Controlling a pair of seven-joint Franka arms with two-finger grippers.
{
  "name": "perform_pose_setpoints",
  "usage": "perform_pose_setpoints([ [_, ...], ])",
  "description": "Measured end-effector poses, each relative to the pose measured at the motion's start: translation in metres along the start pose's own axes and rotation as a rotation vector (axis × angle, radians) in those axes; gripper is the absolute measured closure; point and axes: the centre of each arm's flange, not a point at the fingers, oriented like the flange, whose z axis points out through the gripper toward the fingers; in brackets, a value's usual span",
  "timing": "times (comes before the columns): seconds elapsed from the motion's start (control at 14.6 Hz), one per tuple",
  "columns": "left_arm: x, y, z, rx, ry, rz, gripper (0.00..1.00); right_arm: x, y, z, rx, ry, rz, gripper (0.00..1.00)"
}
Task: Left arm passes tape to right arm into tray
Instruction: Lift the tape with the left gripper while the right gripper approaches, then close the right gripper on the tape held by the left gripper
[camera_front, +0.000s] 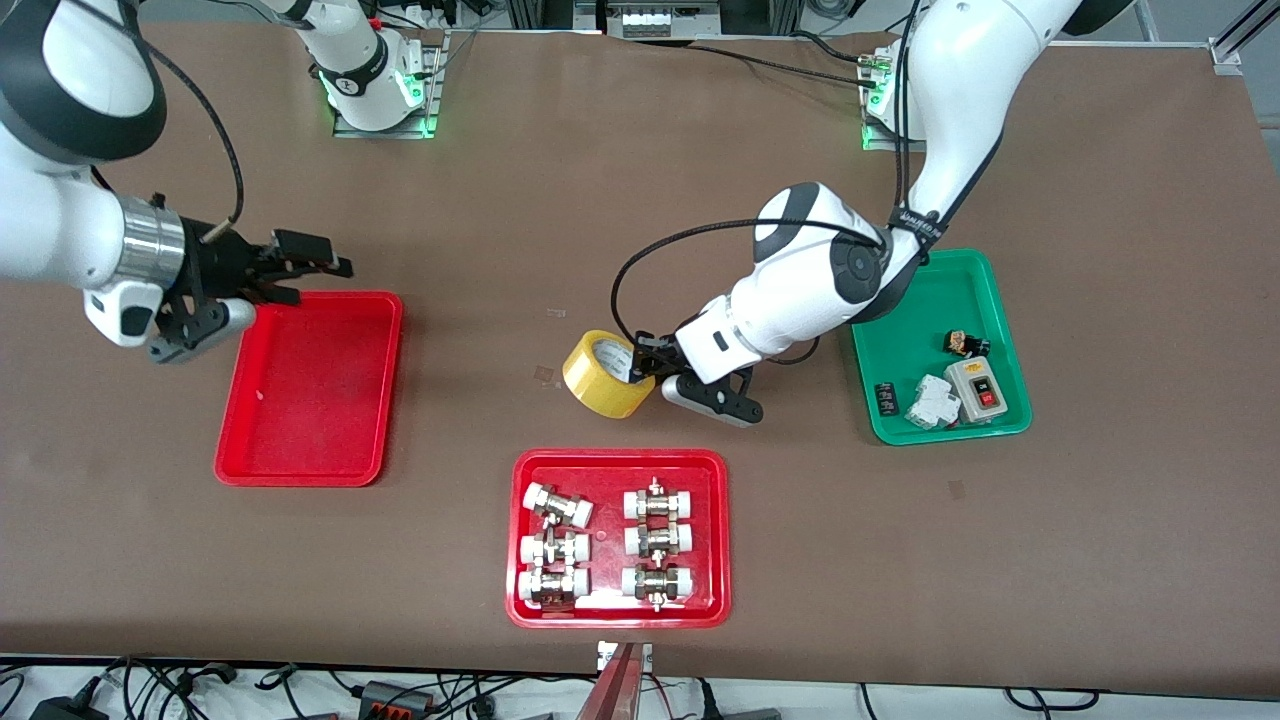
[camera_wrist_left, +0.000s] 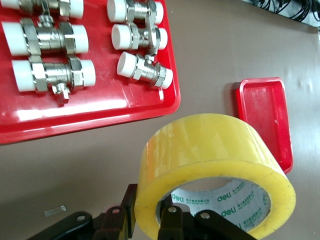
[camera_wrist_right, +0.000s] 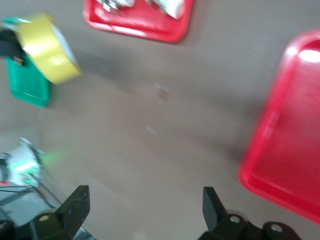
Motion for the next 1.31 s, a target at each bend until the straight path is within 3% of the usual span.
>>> perform_pose_setpoints([
  [0.14,-0.006,0.015,0.012,-0.011,-0.011,-0.008,0.78,0.037,-0.004,0.026,0.089,0.031,-0.085,0.00],
  [0.21,-0.009,0.024,0.015,-0.015,-0.014,-0.022,0.78,0.056,-0.010,0.043,0.102,0.042,-0.123,0.00],
  [0.48,-0.018,0.047,0.020,-0.022,-0.031,-0.107,0.78,0.109,-0.065,0.121,0.083,0.084,-0.241,0.00],
  [0.62,-0.020,0.048,0.025,-0.019,-0.039,-0.117,0.78,0.115,-0.084,0.145,0.090,0.089,-0.260,0.00],
  [0.82,-0.019,0.043,0.028,-0.013,-0.039,-0.118,0.78,0.116,-0.092,0.151,0.171,0.100,-0.238,0.00],
  [1.31,-0.013,0.038,0.024,-0.006,-0.025,-0.119,0.78,0.116,-0.088,0.160,0.179,0.086,-0.281,0.00],
])
